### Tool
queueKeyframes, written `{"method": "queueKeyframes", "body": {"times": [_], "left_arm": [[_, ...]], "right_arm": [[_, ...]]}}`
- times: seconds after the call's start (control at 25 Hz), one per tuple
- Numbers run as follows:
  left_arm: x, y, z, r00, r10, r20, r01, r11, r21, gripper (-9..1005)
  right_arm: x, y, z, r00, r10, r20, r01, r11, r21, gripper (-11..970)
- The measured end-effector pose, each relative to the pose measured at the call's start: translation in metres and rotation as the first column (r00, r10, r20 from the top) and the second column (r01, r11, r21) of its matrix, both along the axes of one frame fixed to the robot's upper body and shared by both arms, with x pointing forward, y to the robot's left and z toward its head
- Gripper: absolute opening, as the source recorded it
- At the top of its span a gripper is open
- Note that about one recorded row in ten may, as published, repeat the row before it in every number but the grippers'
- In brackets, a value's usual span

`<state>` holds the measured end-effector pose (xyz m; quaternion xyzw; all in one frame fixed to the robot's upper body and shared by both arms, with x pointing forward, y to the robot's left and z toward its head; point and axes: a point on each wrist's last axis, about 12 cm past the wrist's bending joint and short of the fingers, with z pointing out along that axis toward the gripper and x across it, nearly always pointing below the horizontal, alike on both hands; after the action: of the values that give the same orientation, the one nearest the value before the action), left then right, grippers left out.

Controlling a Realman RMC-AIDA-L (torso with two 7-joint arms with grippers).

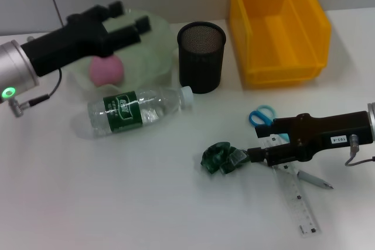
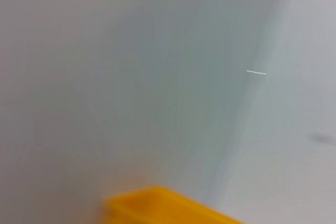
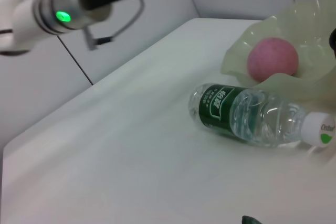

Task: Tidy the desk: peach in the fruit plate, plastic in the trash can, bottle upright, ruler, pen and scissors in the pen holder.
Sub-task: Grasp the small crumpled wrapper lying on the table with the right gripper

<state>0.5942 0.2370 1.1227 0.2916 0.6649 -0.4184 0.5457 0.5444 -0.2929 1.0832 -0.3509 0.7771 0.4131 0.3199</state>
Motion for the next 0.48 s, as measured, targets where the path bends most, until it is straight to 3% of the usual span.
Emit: {"method": "queueKeyframes", "body": {"times": [0.08, 0.24, 0.36, 0.48], "left_arm": [[-0.014, 0.002, 0.003, 0.993, -0.111, -0.030, 0.111, 0.994, -0.001, 835], [-0.025, 0.005, -0.002, 0.979, -0.192, -0.071, 0.194, 0.981, 0.024, 834], [-0.045, 0.008, -0.019, 0.945, -0.291, -0.148, 0.306, 0.947, 0.096, 834], [-0.061, 0.011, -0.034, 0.941, -0.303, -0.151, 0.322, 0.939, 0.124, 834]], "right_arm": [[0.002, 0.000, 0.002, 1.000, 0.003, 0.002, -0.003, 1.000, -0.005, 819], [0.004, 0.001, 0.005, 1.000, 0.014, 0.004, -0.014, 1.000, -0.007, 819], [0.007, 0.003, 0.006, 1.000, 0.025, -0.007, -0.026, 0.999, -0.024, 819], [0.013, 0.004, 0.013, 0.999, 0.040, -0.010, -0.040, 0.998, -0.055, 818]]}}
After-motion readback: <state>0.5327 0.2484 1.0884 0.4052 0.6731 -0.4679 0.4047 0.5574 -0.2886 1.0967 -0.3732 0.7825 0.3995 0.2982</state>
